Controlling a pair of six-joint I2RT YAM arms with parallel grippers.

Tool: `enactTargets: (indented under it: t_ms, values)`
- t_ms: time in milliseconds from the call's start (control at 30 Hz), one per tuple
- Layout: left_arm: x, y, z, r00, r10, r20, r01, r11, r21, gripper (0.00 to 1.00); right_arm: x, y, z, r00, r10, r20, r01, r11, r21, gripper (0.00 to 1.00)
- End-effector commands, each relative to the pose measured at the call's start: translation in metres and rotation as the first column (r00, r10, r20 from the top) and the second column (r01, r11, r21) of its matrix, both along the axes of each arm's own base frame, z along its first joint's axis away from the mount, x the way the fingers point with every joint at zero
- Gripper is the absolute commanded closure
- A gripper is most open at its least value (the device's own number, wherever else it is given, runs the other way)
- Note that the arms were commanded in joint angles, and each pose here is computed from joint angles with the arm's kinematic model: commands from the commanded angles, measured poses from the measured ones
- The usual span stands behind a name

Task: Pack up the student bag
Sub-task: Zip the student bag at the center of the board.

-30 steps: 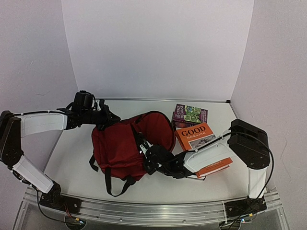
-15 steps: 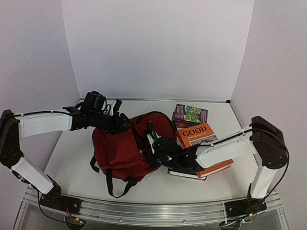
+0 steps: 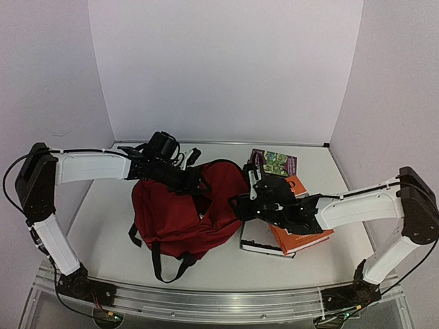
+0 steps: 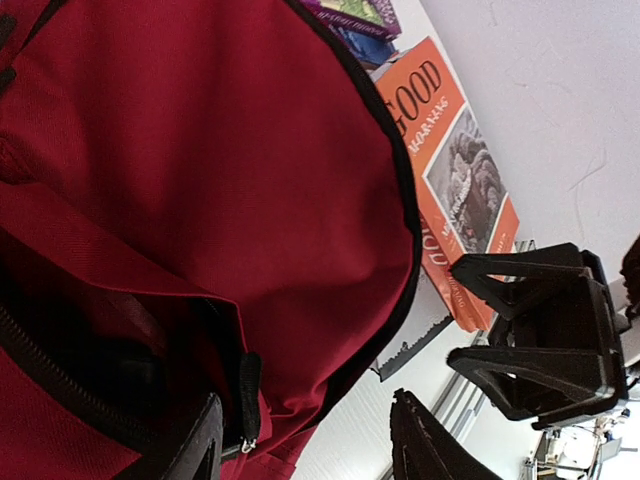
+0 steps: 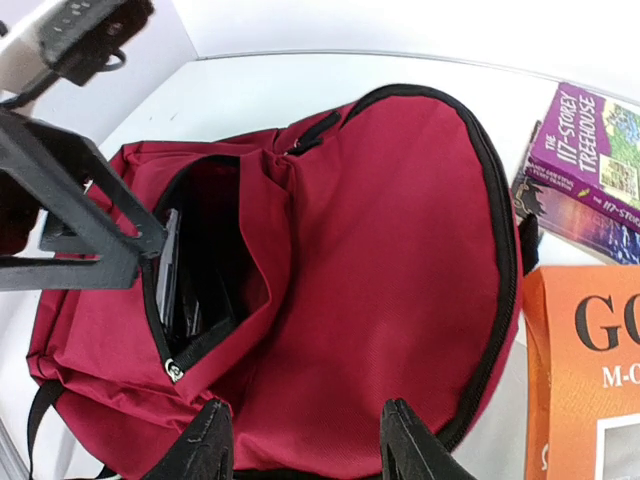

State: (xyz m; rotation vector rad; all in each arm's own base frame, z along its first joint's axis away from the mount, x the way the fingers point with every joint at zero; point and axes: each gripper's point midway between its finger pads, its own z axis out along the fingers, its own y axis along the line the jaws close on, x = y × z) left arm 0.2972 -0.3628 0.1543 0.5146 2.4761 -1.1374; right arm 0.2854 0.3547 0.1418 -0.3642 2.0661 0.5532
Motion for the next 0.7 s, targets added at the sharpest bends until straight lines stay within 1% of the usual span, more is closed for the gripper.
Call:
enactTargets:
  t_ms: [0,133,333,667]
  values:
    - [0.010,-0.007,-0.008,1.000,-0.012,-0.011,0.012,0.999,0.044,0.45,-0.005,-0.006,0.017,1.000,-0.003,-0.002,0.003,0.997,0.073,0.52]
    - [0.010,-0.008,-0.025,0.998,-0.008,-0.062,0.013,0.997,0.080,0.45,-0.006,-0.010,0.019,1.000,-0.008,0.001,0.008,0.997,0.082,0.51]
    - [0.005,-0.013,-0.037,0.993,-0.035,-0.115,0.043,0.997,0.064,0.43,-0.006,-0.010,0.018,1.000,-0.003,-0.003,0.003,0.996,0.087,0.51]
    - [-0.003,-0.020,-0.059,0.972,-0.078,-0.224,0.098,0.992,0.080,0.43,-0.005,-0.007,0.019,1.000,0.007,0.003,-0.007,0.996,0.090,0.51]
